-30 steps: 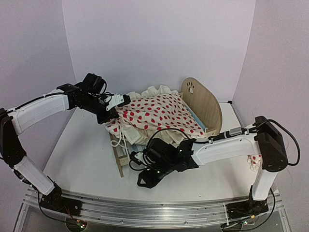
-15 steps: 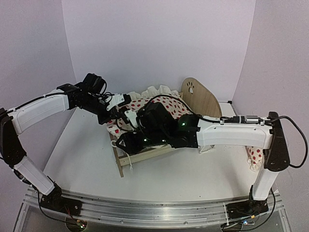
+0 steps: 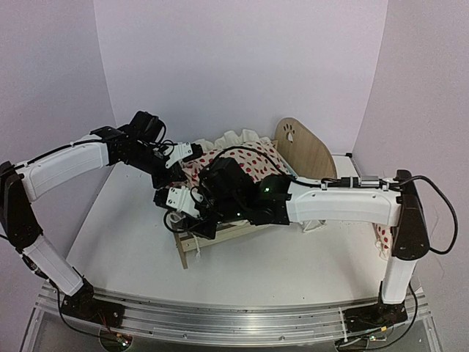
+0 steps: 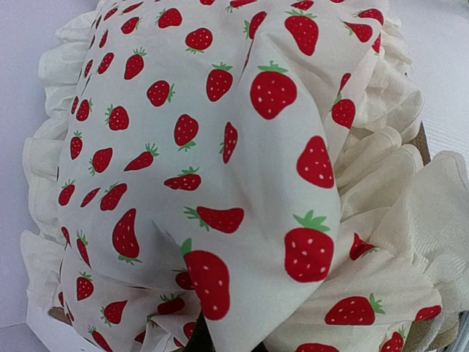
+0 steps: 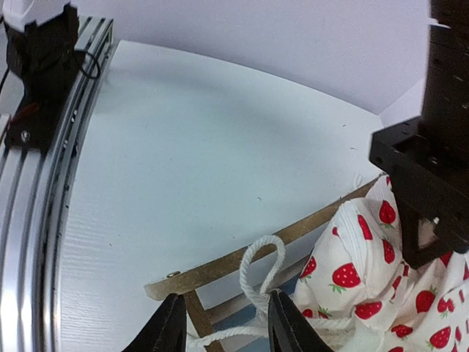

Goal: Set up the pet bed

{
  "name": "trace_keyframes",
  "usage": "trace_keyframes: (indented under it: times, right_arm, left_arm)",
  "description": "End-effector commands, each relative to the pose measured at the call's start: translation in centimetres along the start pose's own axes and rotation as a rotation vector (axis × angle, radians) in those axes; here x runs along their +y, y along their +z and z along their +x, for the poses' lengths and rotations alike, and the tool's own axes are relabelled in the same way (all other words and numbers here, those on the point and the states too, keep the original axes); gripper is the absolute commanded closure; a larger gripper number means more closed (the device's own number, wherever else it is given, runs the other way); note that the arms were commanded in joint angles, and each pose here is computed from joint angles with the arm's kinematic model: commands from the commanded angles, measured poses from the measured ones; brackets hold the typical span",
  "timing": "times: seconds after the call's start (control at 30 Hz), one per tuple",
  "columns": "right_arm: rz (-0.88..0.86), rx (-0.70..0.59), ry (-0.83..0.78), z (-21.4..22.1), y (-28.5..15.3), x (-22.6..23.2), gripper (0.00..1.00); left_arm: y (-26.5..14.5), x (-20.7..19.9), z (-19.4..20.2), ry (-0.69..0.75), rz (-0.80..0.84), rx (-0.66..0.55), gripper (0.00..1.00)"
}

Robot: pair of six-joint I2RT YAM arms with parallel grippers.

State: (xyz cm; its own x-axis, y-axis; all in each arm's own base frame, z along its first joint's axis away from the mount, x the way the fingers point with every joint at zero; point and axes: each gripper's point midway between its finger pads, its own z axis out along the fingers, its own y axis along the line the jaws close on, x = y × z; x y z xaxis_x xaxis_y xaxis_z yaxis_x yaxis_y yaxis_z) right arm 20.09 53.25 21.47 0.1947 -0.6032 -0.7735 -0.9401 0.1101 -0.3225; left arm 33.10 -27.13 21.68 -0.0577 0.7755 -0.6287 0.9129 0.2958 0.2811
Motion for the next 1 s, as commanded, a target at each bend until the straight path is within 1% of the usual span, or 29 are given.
trace_keyframes:
  times: [0.0, 0.1, 0.2, 0.27, 0.33, 0.37, 0.6, 0.63, 0.67, 0.7, 0.73, 0.8, 0.83, 0.97]
  right_arm:
    - [-0.059, 0.059, -0.333, 1.1, 1.4, 0.8, 0.61]
    - [-0.067, 0.101, -0.399, 1.9, 2.4, 0.8, 0.61]
    - [-0.03, 0.121, -0.446, 1.8, 3.3, -0.1, 0.62]
    - [-0.013, 0.136, -0.476, 2.1, 4.0, -0.5, 0.64]
    - [0.011, 0.158, -0.501, 2.4, 4.5, -1.0, 0.69]
    - [0.023, 0.17, -0.51, 2.5, 4.7, -1.3, 0.71]
    - [0.059, 0.195, -0.512, 2.9, 4.8, -2.4, 0.75]
    - [0.064, 0.2, -0.51, 3.0, 4.9, -2.6, 0.76]
    - [0.068, 0.2, -0.502, 3.1, 4.9, -2.8, 0.8]
    - [0.069, 0.2, -0.494, 3.1, 4.9, -2.9, 0.84]
    - [0.07, 0.198, -0.485, 3.0, 5.0, -2.9, 0.9]
    - [0.086, 0.182, -0.435, 2.3, 4.7, -3.3, 0.98]
    - [0.099, 0.168, -0.392, 1.6, 4.4, -3.6, 1.0]
    - [0.09, 0.035, -0.039, -2.3, 1.1, -5.4, 1.0]
  left_arm:
    - [-0.6, 1.1, -2.1, 0.022, -0.031, -0.058, 1.0]
    - [-0.6, 1.1, -2.1, 0.024, -0.032, -0.054, 1.0]
    - [-0.5, 1.1, -2.1, 0.027, -0.032, -0.053, 1.0]
    - [-0.4, 1.1, -2.1, 0.024, -0.031, -0.053, 1.0]
    - [-0.5, 1.2, -2.2, 0.022, -0.031, -0.055, 1.0]
    - [-0.5, 1.2, -2.2, 0.023, -0.031, -0.056, 1.0]
    - [-0.5, 1.3, -2.3, 0.028, -0.035, -0.055, 1.0]
    - [-0.5, 1.3, -2.3, 0.028, -0.035, -0.056, 1.0]
    - [-0.5, 1.3, -2.3, 0.028, -0.034, -0.056, 1.0]
    - [-0.5, 1.3, -2.3, 0.029, -0.035, -0.055, 1.0]
    - [-0.5, 1.4, -2.3, 0.029, -0.036, -0.055, 1.0]
    - [-0.5, 1.4, -2.4, 0.027, -0.036, -0.057, 1.0]
    - [-0.5, 1.4, -2.4, 0.025, -0.036, -0.057, 1.0]
    - [-0.7, 1.2, -2.3, 0.017, -0.034, -0.054, 1.0]
